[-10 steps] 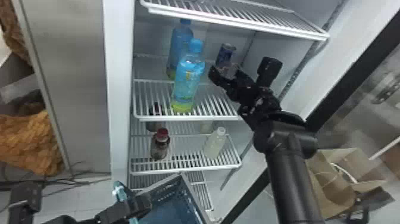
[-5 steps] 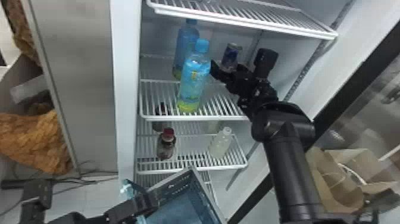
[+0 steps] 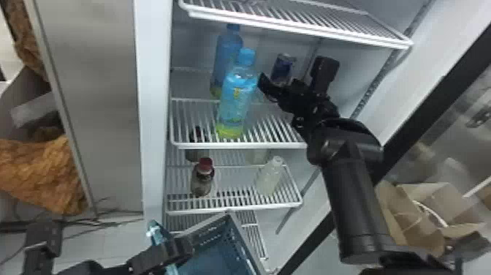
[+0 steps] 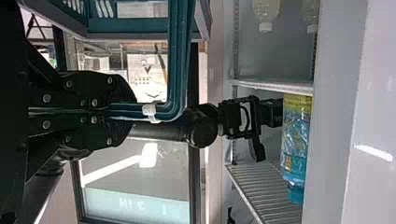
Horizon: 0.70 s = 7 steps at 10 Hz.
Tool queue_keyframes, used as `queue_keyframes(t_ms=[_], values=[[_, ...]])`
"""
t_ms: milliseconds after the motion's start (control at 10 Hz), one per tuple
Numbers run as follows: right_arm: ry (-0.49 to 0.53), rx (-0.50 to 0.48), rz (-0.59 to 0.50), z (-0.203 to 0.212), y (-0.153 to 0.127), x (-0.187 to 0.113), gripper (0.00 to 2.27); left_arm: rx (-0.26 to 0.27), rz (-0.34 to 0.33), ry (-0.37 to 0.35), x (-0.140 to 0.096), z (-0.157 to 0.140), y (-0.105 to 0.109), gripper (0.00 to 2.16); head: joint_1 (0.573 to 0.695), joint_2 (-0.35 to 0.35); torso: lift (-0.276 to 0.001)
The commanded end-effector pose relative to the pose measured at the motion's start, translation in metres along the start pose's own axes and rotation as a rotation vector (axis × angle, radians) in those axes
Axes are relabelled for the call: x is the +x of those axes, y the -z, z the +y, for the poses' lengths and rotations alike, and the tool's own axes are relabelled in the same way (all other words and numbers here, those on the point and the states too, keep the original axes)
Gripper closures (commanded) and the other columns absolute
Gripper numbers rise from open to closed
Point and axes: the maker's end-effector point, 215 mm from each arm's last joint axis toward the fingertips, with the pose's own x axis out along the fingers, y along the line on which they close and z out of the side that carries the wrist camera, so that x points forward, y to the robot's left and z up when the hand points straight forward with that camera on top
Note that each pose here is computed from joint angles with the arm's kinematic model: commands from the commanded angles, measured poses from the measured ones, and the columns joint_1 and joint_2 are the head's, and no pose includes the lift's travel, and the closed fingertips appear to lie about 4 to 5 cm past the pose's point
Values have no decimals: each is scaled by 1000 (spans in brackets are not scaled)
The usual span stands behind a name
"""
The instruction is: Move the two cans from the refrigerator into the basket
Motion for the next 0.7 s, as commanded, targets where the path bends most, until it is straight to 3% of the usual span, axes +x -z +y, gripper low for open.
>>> queue_keyframes(t_ms=[0,100,200,300,400,600], values=[[3,-1,6,-1,-1,4,94,1,1,1,1,0,0,1197,685,-330,-35],[5,0,6,-2,-1,5,144,-1,0,1,1,0,0,1197,684,-330,-35],[7,2,18,-3,2,6,374,0,-1,-1,0,1,-1,1197,683,-330,-35],[10,4,45,-4,7,7,891,0,-1,3,0,0,-1,1197,683,-330,-35],[16,0,46,-6,7,6,1207,-1,-1,5,0,-1,-1,1197,684,-330,-35],[26,-16,39,-10,4,5,1282,-1,1,5,1,-1,0,1197,686,-332,-35]])
